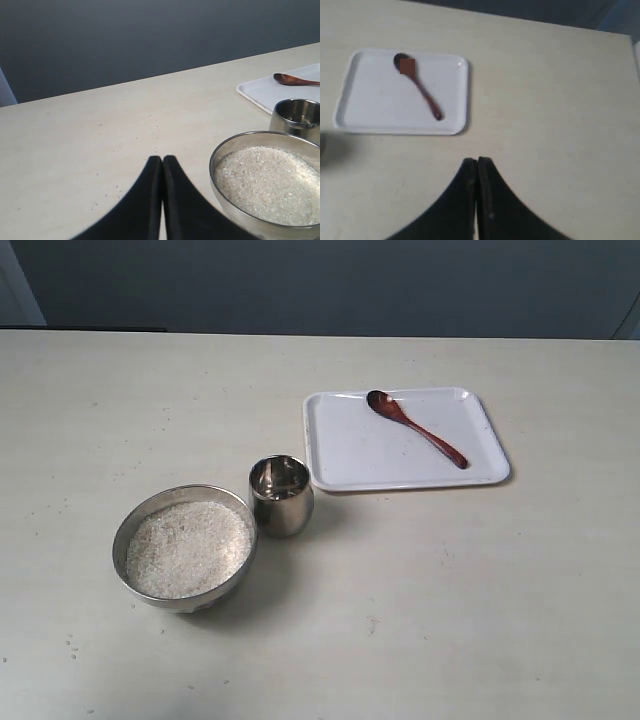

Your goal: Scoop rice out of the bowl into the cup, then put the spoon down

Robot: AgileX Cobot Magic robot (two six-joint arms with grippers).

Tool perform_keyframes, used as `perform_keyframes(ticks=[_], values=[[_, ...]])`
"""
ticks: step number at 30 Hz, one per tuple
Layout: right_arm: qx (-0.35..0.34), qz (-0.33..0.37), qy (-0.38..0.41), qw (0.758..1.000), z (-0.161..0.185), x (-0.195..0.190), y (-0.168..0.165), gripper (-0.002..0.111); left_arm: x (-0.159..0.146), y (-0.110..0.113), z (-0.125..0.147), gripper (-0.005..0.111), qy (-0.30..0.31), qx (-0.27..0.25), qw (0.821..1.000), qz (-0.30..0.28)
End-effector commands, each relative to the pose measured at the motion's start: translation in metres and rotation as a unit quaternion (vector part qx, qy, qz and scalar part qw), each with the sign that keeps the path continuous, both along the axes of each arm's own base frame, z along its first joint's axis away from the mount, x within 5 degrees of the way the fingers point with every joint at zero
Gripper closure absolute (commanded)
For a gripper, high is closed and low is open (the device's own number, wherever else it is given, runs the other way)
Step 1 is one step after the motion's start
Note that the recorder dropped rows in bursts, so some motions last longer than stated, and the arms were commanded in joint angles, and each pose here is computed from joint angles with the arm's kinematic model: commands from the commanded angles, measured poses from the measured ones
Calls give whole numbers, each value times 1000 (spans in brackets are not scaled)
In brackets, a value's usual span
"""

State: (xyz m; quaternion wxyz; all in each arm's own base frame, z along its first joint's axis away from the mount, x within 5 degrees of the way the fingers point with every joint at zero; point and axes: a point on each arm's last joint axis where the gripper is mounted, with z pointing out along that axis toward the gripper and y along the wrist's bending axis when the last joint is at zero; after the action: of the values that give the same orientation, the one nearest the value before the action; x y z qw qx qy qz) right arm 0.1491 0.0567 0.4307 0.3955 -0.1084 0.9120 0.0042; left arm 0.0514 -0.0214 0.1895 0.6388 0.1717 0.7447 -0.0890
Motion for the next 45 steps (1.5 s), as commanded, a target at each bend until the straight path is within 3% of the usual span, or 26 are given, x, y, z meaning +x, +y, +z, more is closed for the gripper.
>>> perform_keyframes(ticks=[1,4,11,18,24,26,45], values=[[50,-35,-80,995,6,-17,-19,108,0,0,2,106,-10,-4,1000,0],[89,-71,-132,985,-6,-35,-37,108,0,0,2,106,-10,-4,1000,0],[107,-180,-217,953,-72,-74,-67,108,0,0,2,106,-10,-4,1000,0],[110,-174,-324,924,-156,-94,-67,108,0,0,2,106,-10,-4,1000,0],[129,-151,-356,913,-217,-93,-63,108,0,0,2,106,-10,-4,1000,0],[145,-144,-380,902,-222,-93,-61,108,0,0,2,106,-10,-4,1000,0],[165,-160,-351,908,-227,-93,-62,108,0,0,2,106,-10,-4,1000,0]])
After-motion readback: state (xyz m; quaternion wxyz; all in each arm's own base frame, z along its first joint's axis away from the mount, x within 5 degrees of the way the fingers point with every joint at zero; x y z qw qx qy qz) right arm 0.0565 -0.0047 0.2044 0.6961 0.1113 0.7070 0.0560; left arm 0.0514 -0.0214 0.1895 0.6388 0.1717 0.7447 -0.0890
